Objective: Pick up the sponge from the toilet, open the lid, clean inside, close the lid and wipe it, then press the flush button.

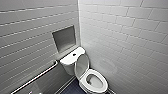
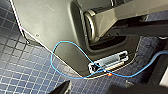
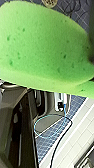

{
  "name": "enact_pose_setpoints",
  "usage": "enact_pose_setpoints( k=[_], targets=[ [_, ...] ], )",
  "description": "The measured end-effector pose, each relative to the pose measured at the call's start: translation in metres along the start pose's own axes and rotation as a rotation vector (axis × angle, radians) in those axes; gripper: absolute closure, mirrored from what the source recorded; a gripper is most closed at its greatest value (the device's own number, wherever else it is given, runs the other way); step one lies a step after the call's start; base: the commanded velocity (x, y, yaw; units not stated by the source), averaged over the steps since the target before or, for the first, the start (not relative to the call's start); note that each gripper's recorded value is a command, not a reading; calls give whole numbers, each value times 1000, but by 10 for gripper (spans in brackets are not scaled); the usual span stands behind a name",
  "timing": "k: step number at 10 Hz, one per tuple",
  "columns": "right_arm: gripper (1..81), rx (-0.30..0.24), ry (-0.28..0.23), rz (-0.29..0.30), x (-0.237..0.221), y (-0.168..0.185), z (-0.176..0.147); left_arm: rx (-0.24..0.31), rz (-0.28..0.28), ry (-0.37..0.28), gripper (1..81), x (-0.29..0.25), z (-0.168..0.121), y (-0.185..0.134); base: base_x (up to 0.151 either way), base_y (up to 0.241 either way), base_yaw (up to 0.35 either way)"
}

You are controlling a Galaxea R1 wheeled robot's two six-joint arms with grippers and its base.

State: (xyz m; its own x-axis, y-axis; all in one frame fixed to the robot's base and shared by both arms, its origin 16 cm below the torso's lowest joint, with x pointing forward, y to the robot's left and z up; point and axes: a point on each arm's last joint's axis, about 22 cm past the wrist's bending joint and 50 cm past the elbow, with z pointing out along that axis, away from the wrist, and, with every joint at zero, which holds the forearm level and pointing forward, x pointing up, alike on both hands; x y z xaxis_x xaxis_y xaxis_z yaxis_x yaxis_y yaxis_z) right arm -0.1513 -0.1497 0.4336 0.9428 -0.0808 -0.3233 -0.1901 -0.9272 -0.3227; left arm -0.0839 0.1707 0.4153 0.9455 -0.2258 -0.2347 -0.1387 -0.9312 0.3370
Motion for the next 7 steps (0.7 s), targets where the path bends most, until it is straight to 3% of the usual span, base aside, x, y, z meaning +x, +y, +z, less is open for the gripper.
enact_pose_setpoints(
  k=[4,7],
  targets=[
    [811,-4,-14,6,-13,3,1,-4,-4,-16,10,-13,2,2,0,0,0],
    [811,0,44,-16,11,1,-1,10,14,42,10,11,-4,-1,0,0,0]
  ],
)
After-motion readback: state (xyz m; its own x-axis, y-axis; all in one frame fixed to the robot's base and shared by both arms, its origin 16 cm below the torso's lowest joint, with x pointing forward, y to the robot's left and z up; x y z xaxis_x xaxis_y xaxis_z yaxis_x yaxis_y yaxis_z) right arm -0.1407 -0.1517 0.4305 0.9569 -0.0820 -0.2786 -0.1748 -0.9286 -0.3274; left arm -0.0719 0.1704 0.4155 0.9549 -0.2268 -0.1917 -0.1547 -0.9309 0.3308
